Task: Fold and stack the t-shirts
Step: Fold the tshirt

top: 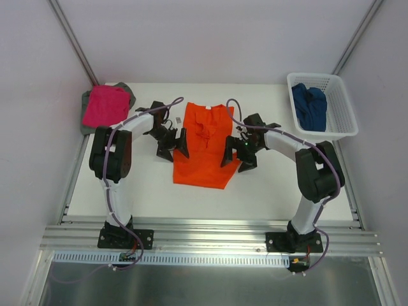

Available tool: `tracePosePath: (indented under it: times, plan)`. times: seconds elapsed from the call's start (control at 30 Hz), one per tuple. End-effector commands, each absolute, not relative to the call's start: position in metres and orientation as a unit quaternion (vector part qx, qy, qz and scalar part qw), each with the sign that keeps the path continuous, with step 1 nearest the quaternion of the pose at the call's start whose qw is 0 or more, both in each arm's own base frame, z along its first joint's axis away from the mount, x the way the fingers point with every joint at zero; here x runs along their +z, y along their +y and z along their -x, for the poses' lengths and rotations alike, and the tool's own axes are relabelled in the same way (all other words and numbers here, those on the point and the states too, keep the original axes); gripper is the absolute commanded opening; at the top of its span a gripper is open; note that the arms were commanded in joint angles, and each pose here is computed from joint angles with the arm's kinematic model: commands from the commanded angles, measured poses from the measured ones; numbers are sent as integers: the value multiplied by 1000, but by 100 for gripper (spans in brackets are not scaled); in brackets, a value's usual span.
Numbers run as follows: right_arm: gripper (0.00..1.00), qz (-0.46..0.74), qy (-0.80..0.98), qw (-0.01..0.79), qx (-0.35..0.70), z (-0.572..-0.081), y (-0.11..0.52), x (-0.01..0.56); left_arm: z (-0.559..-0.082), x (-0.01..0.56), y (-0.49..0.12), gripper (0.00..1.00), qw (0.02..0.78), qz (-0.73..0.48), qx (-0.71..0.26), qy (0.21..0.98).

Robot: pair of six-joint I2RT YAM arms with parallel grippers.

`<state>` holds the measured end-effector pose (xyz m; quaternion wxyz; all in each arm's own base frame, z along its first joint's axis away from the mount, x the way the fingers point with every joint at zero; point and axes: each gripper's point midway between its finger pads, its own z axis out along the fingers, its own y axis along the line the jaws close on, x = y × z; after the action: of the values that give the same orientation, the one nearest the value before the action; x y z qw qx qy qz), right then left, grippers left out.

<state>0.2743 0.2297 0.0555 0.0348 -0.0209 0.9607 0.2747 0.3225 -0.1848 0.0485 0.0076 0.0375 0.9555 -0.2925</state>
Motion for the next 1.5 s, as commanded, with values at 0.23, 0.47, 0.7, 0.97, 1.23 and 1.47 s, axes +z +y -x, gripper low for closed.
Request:
tracePosePath:
  times: [0.23, 0.47, 0.7, 0.97, 1.23, 1.47]
  plan:
    - [63, 42, 951, 53, 301, -301, 246, 56, -351, 50, -199, 65, 7, -33, -332, 943]
    - [15, 60, 942, 61, 323, -312, 256, 63, -349, 54, -201, 6, 6, -34, -341, 939]
    - [9, 85, 935, 74, 336, -305, 256, 86, -325, 80, -197, 0, 16, -34, -353, 935]
    - [10, 117, 918, 74, 372, -275, 261, 119, -291, 119, -196, 0, 57, -66, -363, 928]
    - [9, 176, 898, 67, 398, -228, 273, 135, -270, 130, -202, 0, 66, -100, -364, 924]
    - [9, 234, 868, 45, 436, -194, 279, 138, -210, 135, -202, 0, 50, -117, -382, 915]
